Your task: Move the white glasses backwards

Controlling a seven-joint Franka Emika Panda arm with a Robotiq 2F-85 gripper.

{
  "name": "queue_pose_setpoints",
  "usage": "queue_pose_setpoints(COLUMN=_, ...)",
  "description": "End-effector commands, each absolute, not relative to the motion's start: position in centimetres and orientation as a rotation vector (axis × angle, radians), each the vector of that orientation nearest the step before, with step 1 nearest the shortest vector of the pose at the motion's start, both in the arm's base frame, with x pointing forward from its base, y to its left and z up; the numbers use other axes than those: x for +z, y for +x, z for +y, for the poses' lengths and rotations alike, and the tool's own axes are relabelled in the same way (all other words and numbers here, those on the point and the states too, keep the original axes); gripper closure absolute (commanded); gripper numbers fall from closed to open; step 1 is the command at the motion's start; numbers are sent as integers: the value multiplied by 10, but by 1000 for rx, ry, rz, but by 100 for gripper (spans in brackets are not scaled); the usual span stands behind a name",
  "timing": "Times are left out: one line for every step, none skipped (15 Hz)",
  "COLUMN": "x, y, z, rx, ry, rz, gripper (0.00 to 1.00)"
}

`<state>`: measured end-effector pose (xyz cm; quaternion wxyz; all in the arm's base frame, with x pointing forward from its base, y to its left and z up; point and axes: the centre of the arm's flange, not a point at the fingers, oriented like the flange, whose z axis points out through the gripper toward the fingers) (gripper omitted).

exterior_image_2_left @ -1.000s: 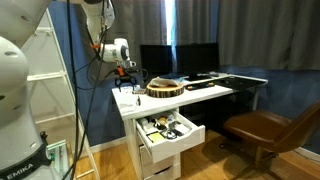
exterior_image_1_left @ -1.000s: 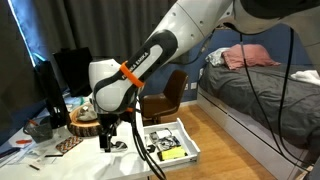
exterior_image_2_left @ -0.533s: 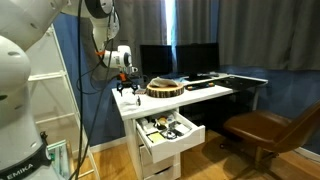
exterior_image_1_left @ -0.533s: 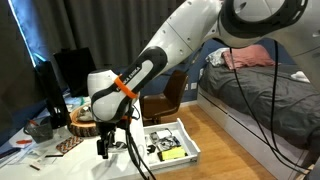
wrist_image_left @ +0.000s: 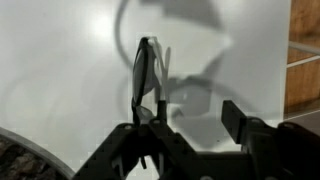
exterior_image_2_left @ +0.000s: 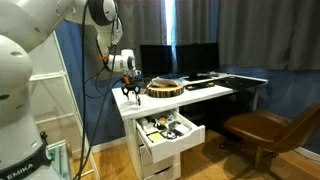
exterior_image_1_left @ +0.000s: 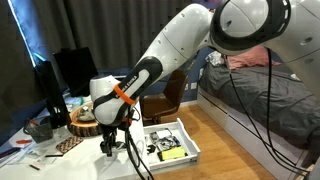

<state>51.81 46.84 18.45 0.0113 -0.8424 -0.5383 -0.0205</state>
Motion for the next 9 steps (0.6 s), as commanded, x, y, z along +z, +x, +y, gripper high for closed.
queue_pose_setpoints(x=173, y=529, z=477, rx=-85, ry=-2639, rz=-1736, gripper=42)
queue_pose_setpoints(x=171, y=530, z=477, rx=-90, ry=-2641, rz=-1742, gripper=44)
queue_pose_setpoints(x=169, y=531, z=478, rx=-98, ry=-2644, rz=-1751, gripper=46)
queue_pose_setpoints(x=166, y=532, z=478, rx=-101, ry=-2645, rz=-1760, gripper=46)
queue_pose_setpoints(x=164, y=533, z=479, rx=-102, ry=-2648, rz=-1769, gripper=49)
queue_pose_setpoints(x=163, y=534, z=480, rx=-109, ry=-2651, rz=-1778, gripper=50)
queue_pose_setpoints(x=162, y=535, z=480, rx=-113, ry=-2655, rz=-1787, gripper=51)
queue_pose_setpoints(x=161, y=535, z=481, rx=-123, ry=-2656, rz=-1796, gripper=53)
queue_pose_setpoints(x=160, y=536, z=482, rx=-131, ry=-2657, rz=-1807, gripper=54)
